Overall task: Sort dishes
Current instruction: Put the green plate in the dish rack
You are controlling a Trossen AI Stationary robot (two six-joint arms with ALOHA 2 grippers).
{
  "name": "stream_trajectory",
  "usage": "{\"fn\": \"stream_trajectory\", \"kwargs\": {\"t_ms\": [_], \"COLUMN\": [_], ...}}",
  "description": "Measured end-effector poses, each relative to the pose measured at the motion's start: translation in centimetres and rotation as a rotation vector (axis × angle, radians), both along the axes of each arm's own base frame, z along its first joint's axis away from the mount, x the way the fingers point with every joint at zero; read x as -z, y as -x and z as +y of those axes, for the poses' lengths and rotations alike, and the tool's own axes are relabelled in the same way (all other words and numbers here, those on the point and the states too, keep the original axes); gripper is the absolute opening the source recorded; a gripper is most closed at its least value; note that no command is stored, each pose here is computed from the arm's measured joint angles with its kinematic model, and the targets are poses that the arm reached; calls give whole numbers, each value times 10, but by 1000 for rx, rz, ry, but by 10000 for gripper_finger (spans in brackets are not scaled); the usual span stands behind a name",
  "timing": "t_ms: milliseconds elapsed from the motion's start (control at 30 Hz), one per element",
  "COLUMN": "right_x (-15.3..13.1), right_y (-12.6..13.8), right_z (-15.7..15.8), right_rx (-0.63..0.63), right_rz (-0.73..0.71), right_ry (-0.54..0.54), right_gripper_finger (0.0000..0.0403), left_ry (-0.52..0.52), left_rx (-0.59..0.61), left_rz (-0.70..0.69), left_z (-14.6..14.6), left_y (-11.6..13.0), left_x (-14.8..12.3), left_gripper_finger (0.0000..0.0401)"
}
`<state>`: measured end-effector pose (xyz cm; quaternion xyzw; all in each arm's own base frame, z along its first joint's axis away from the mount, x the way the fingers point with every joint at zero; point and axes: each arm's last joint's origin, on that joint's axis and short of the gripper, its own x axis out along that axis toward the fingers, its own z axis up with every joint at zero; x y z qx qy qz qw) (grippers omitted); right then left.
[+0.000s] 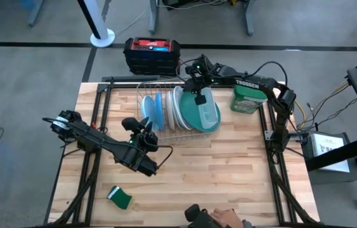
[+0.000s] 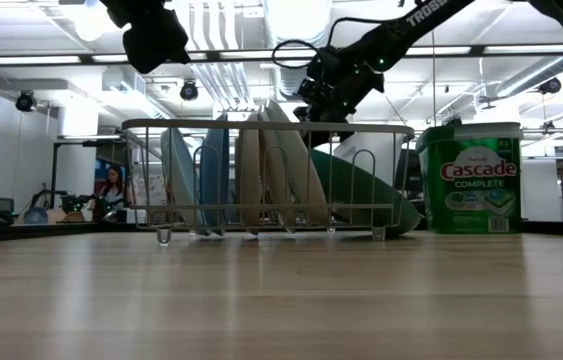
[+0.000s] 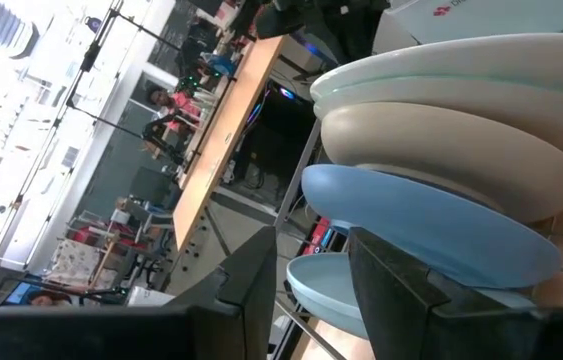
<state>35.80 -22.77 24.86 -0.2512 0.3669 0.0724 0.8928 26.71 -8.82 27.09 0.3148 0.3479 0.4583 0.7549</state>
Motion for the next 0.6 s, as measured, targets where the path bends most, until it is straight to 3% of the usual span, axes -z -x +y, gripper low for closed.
{"fn": "stream_trajectory", "kwargs": {"t_ms": [233, 367, 600], "right_x": [-2, 8, 15], "right_y": [0, -6, -16], "right_z": [2, 5, 12], "right_rx": [39, 45, 48], "right_rz": [-3, 16, 33], "right_ry": [-44, -76, -18], "right_gripper_finger": [24, 76, 165], "left_ry": [0, 0, 1], "left_rx": [0, 0, -1], "left_rz": [0, 0, -3], "left_z": [0, 0, 0], "left_y": [0, 0, 0], "left_x": [0, 0, 0], "left_gripper_finger": [116, 116, 116]}}
